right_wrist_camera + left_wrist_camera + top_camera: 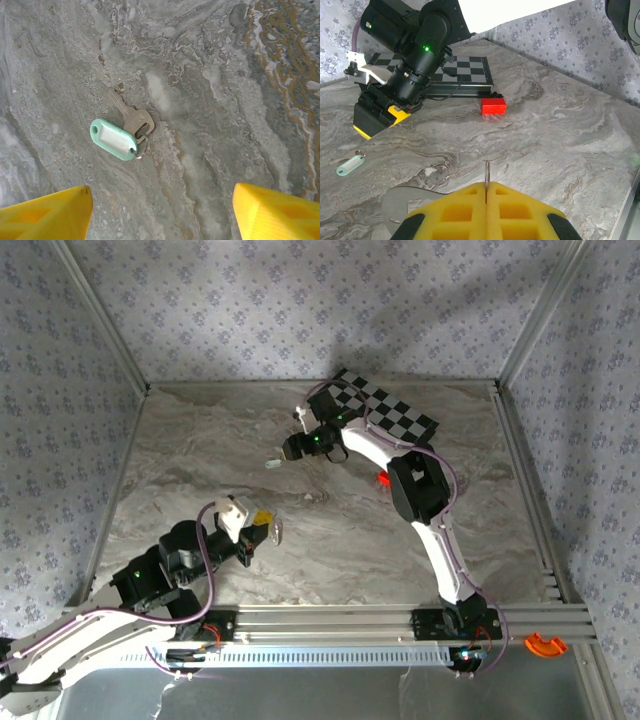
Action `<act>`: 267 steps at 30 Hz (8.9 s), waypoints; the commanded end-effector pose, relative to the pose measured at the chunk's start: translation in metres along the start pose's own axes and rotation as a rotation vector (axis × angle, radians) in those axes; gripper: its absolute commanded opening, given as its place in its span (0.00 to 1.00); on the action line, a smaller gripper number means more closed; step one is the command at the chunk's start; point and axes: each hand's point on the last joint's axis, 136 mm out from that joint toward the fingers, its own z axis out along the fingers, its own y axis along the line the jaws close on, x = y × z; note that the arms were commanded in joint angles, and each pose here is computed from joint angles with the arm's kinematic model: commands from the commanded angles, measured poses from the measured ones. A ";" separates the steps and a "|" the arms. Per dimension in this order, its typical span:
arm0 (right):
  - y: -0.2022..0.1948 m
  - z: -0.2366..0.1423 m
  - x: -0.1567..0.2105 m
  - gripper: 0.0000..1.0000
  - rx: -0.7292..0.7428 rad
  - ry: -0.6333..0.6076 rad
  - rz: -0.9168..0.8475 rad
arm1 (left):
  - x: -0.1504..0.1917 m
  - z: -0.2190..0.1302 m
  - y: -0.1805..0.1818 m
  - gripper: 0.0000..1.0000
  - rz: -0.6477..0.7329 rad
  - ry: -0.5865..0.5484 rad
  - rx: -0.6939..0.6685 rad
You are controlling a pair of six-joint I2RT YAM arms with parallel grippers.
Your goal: Put the keys on the keyring
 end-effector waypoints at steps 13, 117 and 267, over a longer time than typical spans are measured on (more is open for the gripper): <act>0.009 0.031 0.004 0.63 -0.050 0.013 0.067 | -0.006 -0.013 0.012 0.00 -0.046 -0.061 -0.048; 0.024 0.047 0.036 0.12 -0.147 0.039 0.127 | 0.002 -0.017 0.027 0.00 -0.063 -0.068 -0.123; 0.033 -0.143 0.284 0.09 0.151 -0.023 -0.084 | 0.010 0.008 -0.017 0.00 0.009 -0.047 0.114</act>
